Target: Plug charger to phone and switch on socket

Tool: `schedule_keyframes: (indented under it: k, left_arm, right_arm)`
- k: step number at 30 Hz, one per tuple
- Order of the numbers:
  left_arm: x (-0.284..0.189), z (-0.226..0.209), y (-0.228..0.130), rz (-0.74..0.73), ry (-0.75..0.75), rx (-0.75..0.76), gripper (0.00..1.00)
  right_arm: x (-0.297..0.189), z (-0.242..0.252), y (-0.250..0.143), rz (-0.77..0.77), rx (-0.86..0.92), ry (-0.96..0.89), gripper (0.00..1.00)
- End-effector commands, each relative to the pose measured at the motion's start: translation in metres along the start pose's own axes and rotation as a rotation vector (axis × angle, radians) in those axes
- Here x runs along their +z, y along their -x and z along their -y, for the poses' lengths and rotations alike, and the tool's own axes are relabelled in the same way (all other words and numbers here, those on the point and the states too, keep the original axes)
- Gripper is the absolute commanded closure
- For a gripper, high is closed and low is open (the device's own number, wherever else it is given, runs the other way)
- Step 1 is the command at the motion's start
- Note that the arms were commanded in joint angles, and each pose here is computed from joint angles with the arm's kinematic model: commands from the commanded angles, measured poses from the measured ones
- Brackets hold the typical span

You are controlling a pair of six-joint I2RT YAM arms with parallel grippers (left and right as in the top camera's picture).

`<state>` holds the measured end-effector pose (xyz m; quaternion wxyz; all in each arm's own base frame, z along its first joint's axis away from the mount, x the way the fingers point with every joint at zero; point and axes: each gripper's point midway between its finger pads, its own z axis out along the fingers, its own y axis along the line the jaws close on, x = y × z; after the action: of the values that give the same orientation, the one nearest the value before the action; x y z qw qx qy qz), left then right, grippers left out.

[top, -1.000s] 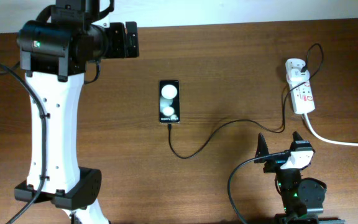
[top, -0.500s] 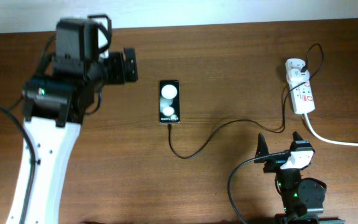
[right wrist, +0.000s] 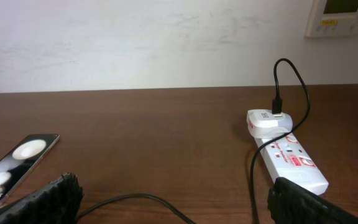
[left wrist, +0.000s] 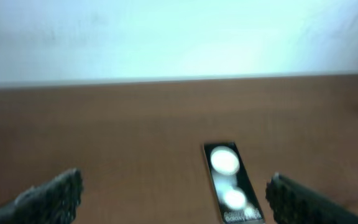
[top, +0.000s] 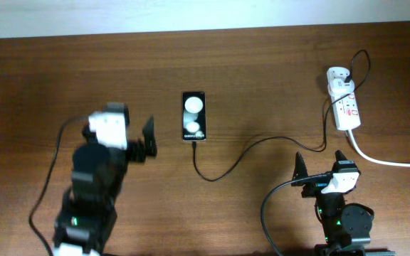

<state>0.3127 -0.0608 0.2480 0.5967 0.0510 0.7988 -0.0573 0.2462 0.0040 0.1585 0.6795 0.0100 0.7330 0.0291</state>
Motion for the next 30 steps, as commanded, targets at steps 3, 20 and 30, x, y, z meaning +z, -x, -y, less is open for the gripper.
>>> schedule_keyframes:
  k: [3,20,30]
  left_arm:
    - [-0.023,-0.028,-0.046,0.179,0.088,0.073,0.01]
    - [-0.05,-0.072,-0.108,0.202,0.234,0.046,0.01]
    - [-0.05,-0.072,-0.108,0.201,0.234,0.046,0.01]
  right_arm:
    - [0.0,-0.002,-0.002,0.001,0.006,0.008,0.01]
    - [0.0,-0.002,-0.002,0.001,0.006,0.008,0.01]
    - [0.0,-0.002,-0.002,0.001,0.006,0.008,0.01]
